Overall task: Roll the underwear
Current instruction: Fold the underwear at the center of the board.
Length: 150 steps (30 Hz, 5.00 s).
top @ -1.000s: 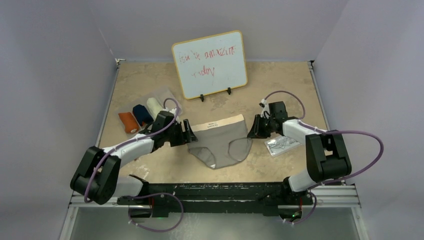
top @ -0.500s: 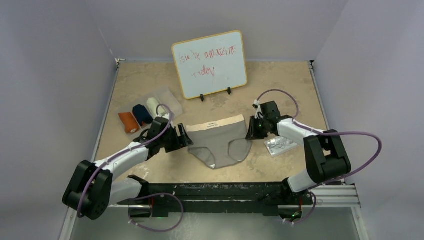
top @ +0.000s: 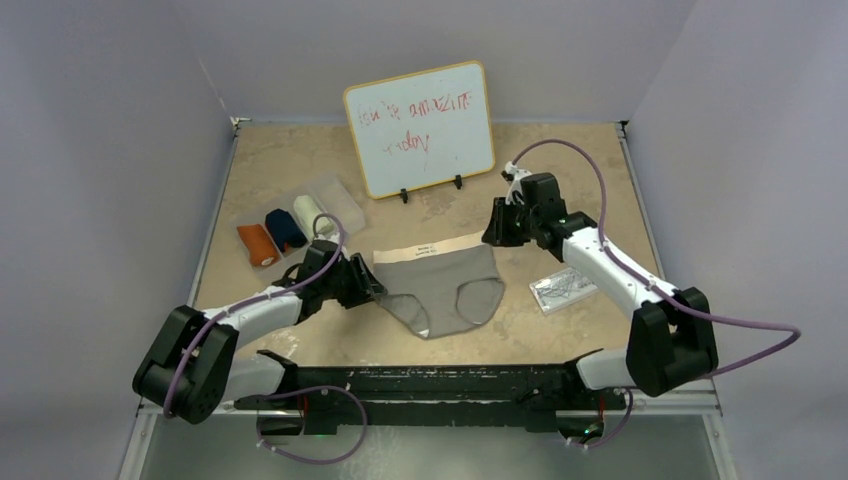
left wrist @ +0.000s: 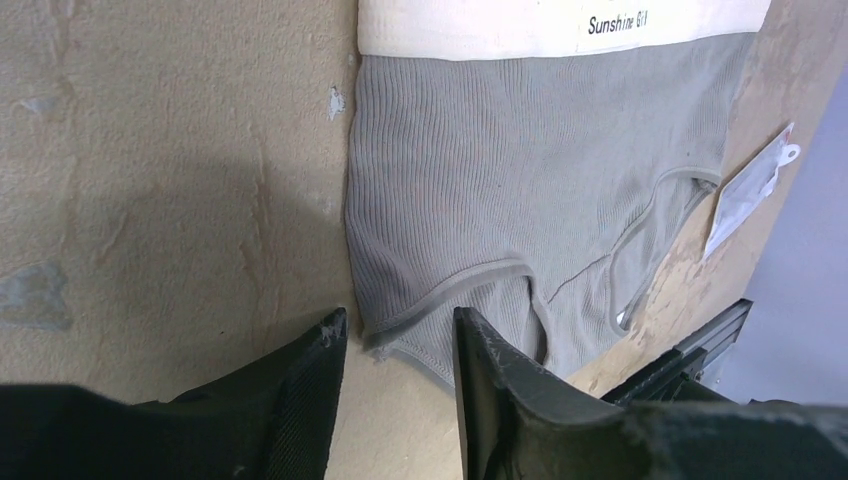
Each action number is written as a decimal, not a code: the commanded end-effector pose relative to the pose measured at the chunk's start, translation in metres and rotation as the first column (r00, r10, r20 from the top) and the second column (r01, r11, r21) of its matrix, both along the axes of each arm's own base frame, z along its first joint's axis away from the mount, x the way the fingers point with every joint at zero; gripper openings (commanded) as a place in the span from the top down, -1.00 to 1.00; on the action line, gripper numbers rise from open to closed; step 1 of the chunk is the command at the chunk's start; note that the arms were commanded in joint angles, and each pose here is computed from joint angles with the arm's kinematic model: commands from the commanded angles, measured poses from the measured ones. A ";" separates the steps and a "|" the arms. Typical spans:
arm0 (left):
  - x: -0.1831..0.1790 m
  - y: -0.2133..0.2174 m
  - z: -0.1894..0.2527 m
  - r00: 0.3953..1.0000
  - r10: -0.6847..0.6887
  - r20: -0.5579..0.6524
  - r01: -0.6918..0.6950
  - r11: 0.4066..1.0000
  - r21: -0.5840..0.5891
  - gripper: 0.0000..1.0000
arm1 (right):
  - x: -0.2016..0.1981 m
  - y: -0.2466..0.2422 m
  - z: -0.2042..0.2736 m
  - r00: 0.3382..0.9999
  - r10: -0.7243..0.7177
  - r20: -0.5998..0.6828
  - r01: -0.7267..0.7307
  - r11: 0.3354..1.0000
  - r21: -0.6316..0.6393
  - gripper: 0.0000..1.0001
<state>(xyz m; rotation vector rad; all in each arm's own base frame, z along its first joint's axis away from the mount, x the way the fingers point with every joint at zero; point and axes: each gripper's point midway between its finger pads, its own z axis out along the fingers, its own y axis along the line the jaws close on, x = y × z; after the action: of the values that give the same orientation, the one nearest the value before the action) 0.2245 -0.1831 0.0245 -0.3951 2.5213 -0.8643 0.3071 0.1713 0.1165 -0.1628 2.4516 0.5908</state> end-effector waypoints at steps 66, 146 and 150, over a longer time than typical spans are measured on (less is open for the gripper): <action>-0.030 0.024 -0.008 0.994 0.101 0.035 -0.100 0.995 -0.021 1.00 | -0.009 0.288 -0.046 0.916 0.402 0.015 -0.392 0.900 -0.188 0.28; -0.026 0.024 0.009 0.993 0.102 0.067 -0.100 0.995 -0.021 0.96 | -0.012 0.282 -0.115 0.910 0.406 -0.090 -0.408 0.830 -0.381 0.40; -0.030 0.028 0.008 0.992 0.117 0.052 -0.116 0.993 -0.012 0.57 | -0.008 0.277 -0.120 0.915 0.394 -0.086 -0.392 0.821 -0.414 0.53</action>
<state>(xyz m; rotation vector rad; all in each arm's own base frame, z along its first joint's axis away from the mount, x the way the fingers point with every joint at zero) 0.1856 -0.1563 0.0188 -0.5117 2.4610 -0.8422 0.3002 0.4678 0.0235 -0.8410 2.4773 0.3555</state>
